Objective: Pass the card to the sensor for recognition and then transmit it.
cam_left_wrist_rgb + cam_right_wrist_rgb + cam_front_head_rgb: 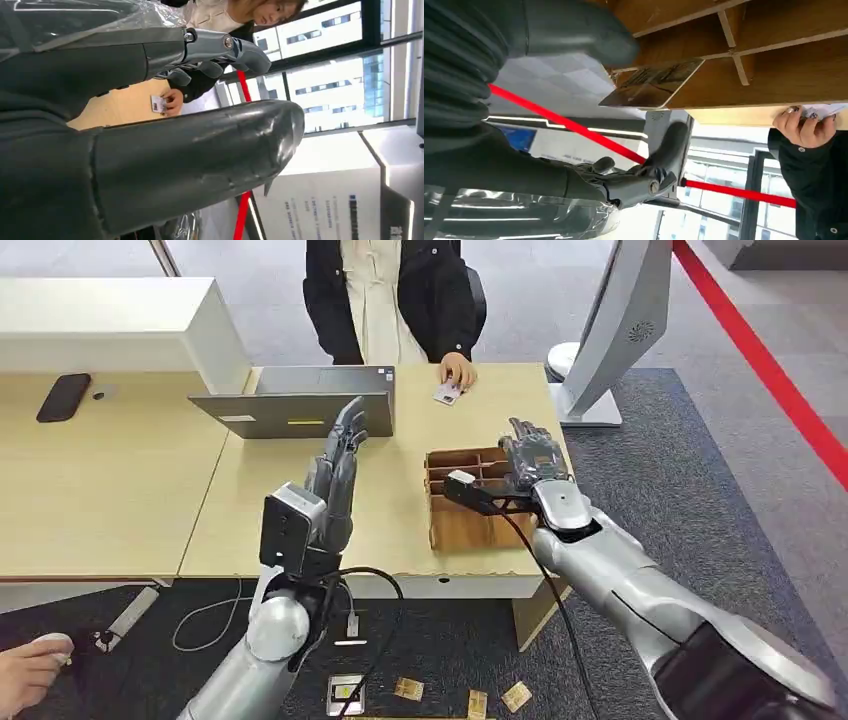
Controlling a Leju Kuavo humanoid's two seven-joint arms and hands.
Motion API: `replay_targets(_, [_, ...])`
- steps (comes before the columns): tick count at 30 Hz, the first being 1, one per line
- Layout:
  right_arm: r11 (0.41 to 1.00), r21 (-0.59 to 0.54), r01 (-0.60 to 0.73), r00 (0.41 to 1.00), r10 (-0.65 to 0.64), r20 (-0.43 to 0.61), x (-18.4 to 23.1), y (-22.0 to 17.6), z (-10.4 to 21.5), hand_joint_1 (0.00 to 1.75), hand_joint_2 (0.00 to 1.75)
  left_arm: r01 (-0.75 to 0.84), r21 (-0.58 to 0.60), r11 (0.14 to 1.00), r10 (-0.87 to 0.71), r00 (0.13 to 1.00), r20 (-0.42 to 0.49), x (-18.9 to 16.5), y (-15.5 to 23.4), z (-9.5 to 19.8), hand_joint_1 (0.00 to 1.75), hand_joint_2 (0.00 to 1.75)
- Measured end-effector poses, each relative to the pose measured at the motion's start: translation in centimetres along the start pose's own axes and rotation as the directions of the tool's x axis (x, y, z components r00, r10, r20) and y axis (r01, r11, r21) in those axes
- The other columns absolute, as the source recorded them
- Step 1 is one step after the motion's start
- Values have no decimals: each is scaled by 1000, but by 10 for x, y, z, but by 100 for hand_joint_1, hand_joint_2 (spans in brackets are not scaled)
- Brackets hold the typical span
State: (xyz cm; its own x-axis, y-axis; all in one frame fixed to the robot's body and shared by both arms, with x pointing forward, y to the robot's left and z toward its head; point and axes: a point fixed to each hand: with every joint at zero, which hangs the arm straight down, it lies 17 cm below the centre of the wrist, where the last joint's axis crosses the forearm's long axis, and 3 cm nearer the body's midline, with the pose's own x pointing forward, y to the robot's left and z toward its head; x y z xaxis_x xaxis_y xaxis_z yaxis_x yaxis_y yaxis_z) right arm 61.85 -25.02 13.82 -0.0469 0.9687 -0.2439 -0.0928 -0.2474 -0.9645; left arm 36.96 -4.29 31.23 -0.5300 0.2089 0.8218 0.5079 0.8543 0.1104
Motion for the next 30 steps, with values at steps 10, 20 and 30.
replay_targets(10, [1000,20,8,1000,-8,-6,-2,5,0,148,175,-1,-3,1000,1,1000,0,0,-1,0,0,0])
replay_targets(20, [1000,10,24,1000,-24,-6,-2,4,1,115,175,2,-3,1000,-2,1000,-1,0,-1,1,0,0])
replay_targets(30, [999,-29,41,999,-41,1,1,-3,0,175,175,5,-3,1000,-5,1000,-4,-1,-1,1,0,0])
